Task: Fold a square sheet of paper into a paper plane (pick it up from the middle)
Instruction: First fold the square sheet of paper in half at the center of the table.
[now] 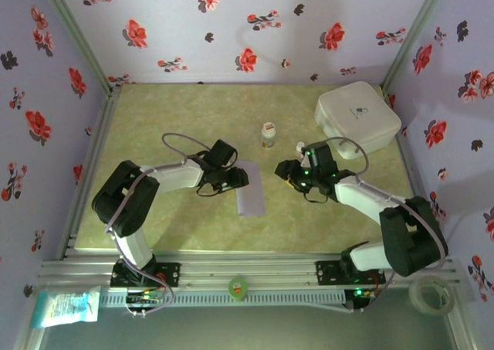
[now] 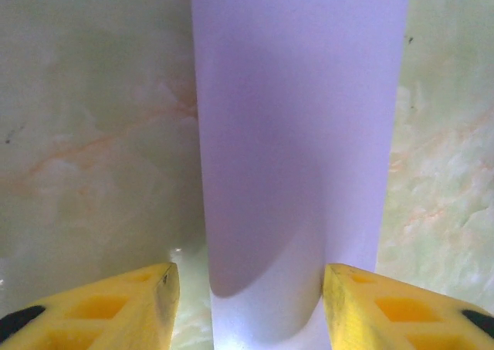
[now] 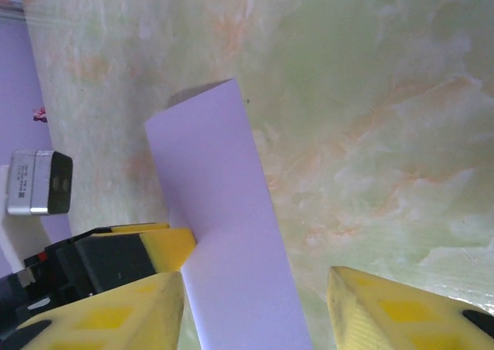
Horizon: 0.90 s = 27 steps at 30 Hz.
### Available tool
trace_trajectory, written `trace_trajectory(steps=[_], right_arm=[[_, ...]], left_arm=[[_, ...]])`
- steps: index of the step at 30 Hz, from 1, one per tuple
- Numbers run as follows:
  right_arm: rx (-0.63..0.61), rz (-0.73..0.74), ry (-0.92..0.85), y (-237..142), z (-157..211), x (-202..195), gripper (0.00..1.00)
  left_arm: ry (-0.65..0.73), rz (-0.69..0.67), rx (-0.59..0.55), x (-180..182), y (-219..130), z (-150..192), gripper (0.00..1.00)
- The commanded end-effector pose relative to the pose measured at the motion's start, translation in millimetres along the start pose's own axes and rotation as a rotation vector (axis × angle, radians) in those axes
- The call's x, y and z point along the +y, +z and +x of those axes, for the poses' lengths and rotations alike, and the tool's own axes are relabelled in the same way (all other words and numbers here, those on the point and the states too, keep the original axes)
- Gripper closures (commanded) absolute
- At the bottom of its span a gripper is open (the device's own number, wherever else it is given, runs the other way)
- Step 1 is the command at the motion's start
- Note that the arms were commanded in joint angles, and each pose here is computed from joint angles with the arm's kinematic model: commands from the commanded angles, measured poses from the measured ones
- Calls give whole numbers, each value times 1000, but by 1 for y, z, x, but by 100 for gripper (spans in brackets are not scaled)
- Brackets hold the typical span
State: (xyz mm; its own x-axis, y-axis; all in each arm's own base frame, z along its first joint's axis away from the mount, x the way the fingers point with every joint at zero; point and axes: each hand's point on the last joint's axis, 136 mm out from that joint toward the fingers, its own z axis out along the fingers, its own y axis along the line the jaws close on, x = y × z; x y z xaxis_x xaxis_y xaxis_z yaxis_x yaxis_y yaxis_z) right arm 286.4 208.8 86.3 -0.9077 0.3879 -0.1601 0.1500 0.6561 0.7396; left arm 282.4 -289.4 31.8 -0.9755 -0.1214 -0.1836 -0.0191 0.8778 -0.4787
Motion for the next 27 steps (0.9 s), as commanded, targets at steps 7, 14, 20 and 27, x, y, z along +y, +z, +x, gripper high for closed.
trace_trajectory(steps=[7, 14, 20, 27], right_arm=[[26, -11, -5, 12, 4, 0, 54], [32, -9, -1, 15, 6, -2, 55], [43, -4, 1, 18, 9, -4, 55], [54, -6, 0, 20, 11, -4, 55]], left_arm=[[47, -65, 3, 7, -7, 1, 51], [13, -93, -42, 13, -9, -5, 50], [-13, -104, -47, 17, -5, -5, 50], [-51, -166, -65, 33, -4, -4, 49]])
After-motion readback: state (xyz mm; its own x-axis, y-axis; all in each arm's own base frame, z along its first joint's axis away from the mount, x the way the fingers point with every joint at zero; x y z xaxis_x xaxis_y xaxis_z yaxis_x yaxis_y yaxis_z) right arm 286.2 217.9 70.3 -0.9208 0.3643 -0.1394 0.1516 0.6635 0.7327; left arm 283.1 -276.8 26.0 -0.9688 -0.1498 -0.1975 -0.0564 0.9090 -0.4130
